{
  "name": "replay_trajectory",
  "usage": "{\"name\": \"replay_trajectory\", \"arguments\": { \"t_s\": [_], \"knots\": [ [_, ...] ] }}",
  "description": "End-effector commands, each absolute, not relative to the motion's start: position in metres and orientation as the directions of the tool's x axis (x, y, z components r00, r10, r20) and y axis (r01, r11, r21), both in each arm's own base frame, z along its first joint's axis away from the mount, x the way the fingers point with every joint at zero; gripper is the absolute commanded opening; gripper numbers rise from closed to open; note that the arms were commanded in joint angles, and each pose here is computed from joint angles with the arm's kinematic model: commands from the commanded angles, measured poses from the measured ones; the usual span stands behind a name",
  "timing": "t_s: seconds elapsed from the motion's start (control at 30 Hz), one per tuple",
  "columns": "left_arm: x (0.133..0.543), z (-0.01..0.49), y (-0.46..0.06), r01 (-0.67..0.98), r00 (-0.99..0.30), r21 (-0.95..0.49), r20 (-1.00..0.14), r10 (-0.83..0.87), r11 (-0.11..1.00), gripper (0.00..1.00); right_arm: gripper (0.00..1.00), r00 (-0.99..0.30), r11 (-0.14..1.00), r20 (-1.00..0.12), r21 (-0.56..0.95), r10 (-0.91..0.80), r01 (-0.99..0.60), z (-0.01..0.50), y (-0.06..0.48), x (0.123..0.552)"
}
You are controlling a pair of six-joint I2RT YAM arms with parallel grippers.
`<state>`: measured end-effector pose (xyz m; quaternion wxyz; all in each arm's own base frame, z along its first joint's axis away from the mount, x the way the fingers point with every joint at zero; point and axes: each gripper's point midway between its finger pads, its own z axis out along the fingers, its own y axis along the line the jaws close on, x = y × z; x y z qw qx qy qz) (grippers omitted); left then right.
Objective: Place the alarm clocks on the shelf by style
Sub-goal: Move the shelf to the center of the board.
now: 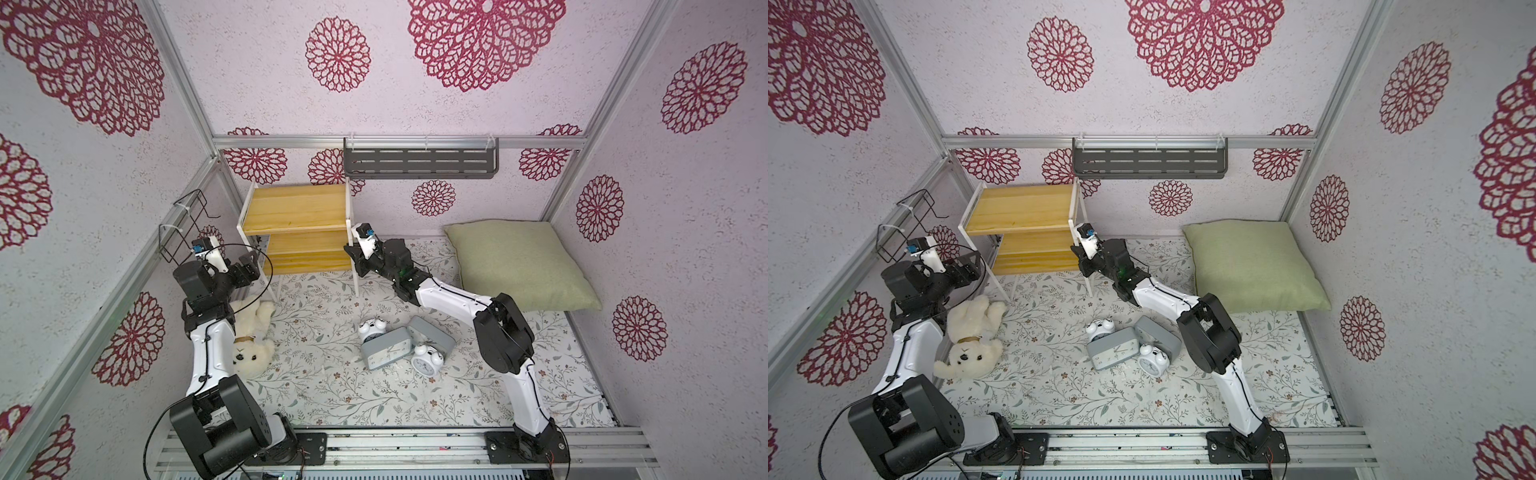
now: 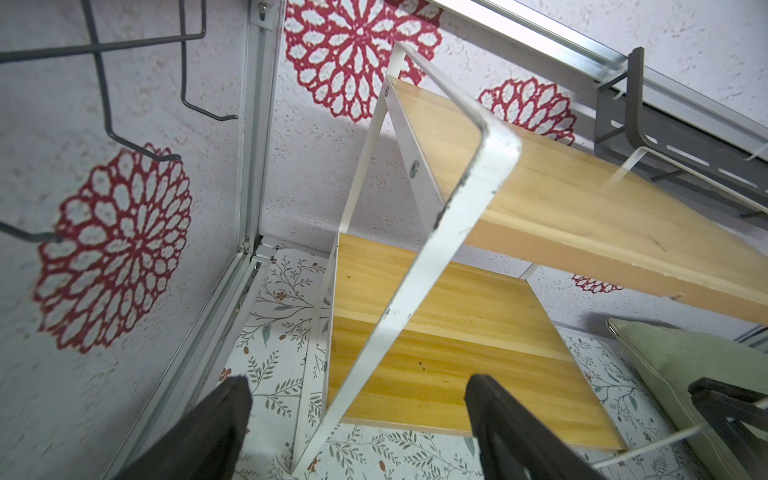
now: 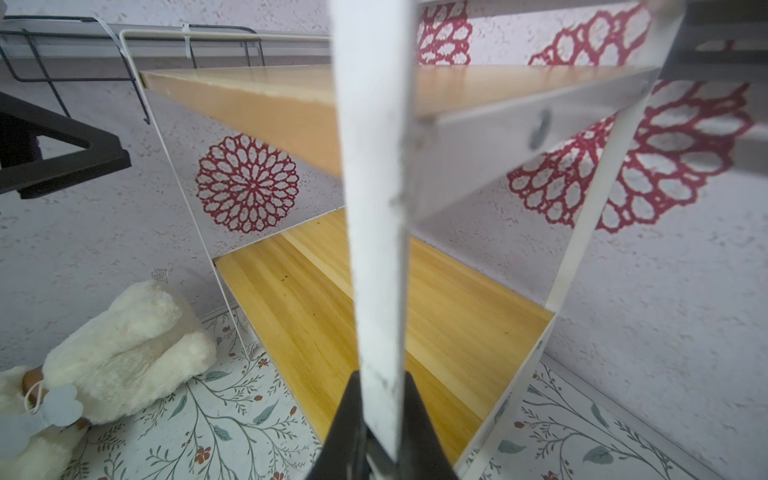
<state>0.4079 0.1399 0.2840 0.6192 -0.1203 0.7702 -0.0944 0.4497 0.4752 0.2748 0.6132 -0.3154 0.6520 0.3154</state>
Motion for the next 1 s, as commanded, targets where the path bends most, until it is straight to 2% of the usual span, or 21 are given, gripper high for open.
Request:
{"name": "replay_trajectory", "arguments": {
  "t_s": [0.0, 0.33, 0.57, 0.67, 0.97],
  "knots": [
    [0.409, 0.299, 0.131, 0.001, -0.183, -0.271, -0.946, -0.267, 0.962, 0.89, 0.12, -0.030, 0.676, -0.999, 0.037, 0.022, -0.736, 0.305, 0.443, 0.455],
    [0.423, 0.296, 0.087, 0.165, -0.252, -0.239, -0.948, -0.193, 0.957, 0.86, 0.12, -0.046, 0.702, -0.999, 0.042, 0.013, -0.711, 0.300, 0.398, 0.451],
    [0.439, 0.294, 0.080, 0.191, -0.254, -0.228, -0.951, -0.176, 0.955, 0.72, 0.11, -0.060, 0.703, -0.998, 0.047, 0.006, -0.709, 0.296, 0.383, 0.450],
    [0.450, 0.294, 0.063, 0.253, -0.267, -0.223, -0.951, -0.154, 0.941, 0.61, 0.12, -0.065, 0.704, -0.998, 0.047, 0.001, -0.709, 0.294, 0.379, 0.449],
    [0.468, 0.281, 0.014, 0.356, -0.317, -0.200, -0.945, -0.083, 0.913, 0.41, 0.12, -0.081, 0.730, -0.997, 0.051, -0.006, -0.682, 0.289, 0.354, 0.449]
  ]
}}
